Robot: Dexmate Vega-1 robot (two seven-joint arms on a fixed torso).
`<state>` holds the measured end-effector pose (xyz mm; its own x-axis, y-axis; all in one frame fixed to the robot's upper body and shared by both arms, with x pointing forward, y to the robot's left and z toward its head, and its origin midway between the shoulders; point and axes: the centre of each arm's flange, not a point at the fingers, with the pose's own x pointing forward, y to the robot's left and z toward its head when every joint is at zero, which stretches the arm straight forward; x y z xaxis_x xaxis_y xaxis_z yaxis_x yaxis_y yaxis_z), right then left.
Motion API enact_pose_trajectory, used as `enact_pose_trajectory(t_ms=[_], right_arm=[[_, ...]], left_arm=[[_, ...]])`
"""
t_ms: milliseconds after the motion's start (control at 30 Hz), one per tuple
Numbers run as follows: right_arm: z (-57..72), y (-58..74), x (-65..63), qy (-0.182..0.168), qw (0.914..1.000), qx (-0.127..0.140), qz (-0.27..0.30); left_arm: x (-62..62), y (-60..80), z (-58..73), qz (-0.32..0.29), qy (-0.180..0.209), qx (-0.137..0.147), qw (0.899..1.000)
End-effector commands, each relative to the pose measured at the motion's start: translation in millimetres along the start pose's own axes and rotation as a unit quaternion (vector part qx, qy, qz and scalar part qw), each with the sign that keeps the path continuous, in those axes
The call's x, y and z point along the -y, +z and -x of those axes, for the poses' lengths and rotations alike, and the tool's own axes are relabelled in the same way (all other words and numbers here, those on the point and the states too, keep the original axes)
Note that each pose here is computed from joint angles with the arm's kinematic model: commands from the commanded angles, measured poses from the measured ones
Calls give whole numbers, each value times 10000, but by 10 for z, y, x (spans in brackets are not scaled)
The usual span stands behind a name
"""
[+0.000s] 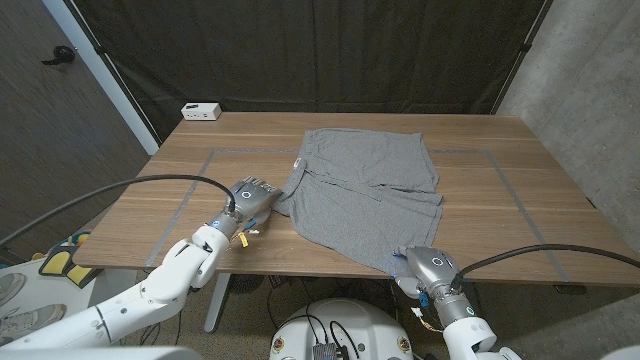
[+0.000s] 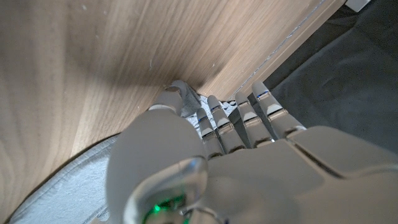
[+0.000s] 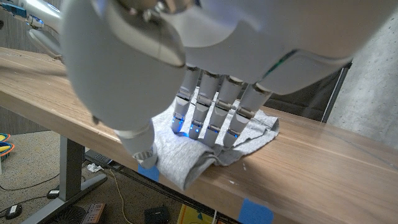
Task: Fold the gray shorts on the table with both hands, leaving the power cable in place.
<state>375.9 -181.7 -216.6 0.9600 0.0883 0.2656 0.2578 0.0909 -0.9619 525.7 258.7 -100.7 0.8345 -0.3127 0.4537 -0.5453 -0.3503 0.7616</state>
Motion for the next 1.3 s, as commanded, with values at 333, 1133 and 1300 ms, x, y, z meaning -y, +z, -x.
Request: enact_pose_trajectory(t_ms=[333,1133,1300], right_arm=[[-74,-35,50,-335,9992,225,-50],[-40,-184,484,-1108,9843,569,-1247],[-67,-144,507,-1292,9850,566,-990]], left_arm=[[65,184,-245,227,300,248,9990],[-144,94,-200,182,1029,-40,9945],[-277,3,-157,268,1326,-188,9906]])
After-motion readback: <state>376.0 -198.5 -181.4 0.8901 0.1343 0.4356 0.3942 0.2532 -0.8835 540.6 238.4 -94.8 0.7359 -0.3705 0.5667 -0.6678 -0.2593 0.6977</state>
